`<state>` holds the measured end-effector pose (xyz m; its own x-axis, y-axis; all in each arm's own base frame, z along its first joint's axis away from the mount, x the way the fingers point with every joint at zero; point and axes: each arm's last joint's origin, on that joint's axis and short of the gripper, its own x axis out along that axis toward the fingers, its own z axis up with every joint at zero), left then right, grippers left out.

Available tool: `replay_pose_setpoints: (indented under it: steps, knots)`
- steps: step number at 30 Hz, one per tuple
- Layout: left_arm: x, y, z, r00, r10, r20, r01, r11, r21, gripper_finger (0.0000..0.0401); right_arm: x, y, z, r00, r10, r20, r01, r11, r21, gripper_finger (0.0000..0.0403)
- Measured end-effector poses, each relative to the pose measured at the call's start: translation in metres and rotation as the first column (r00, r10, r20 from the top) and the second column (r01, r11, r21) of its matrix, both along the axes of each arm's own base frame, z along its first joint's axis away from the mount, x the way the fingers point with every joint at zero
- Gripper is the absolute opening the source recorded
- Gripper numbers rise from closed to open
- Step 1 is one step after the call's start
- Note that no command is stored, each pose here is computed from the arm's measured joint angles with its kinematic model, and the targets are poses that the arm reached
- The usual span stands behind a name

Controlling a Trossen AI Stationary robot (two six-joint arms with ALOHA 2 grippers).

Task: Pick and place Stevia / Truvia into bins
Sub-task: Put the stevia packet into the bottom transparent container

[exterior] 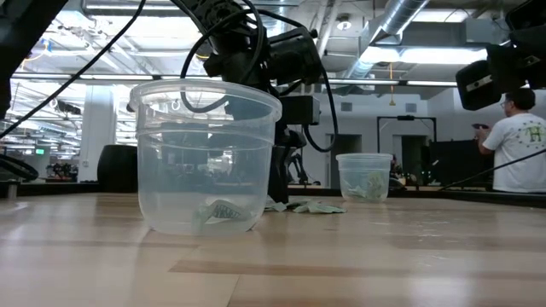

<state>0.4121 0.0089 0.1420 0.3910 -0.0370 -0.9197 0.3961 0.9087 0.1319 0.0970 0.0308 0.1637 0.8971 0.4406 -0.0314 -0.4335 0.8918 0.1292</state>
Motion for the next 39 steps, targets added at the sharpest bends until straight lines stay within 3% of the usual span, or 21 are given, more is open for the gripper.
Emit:
replay_pose_setpoints:
  steps: [14, 27, 39]
  knots:
    - [0.0002, -0.0011, 0.0001, 1.000, -0.011, 0.003, 0.011, 0.999, -0.030, 0.0014, 0.0000, 0.0000, 0.0000, 1.000, 0.000, 0.000, 0.000, 1.000, 0.000, 0.0087]
    - [0.0001, -0.0007, 0.0000, 1.000, -0.007, 0.002, 0.007, 1.000, -0.018, 0.0092, 0.0000, 0.0000, 0.0000, 1.000, 0.000, 0.000, 0.000, 1.000, 0.000, 0.0087]
    - [-0.0066, 0.0002, -0.0086, 1.000, 0.004, 0.007, -0.004, 1.000, 0.026, 0.0096, 0.0000, 0.0000, 0.0001, 1.000, 0.000, 0.001, 0.000, 1.000, 0.001, 0.0087]
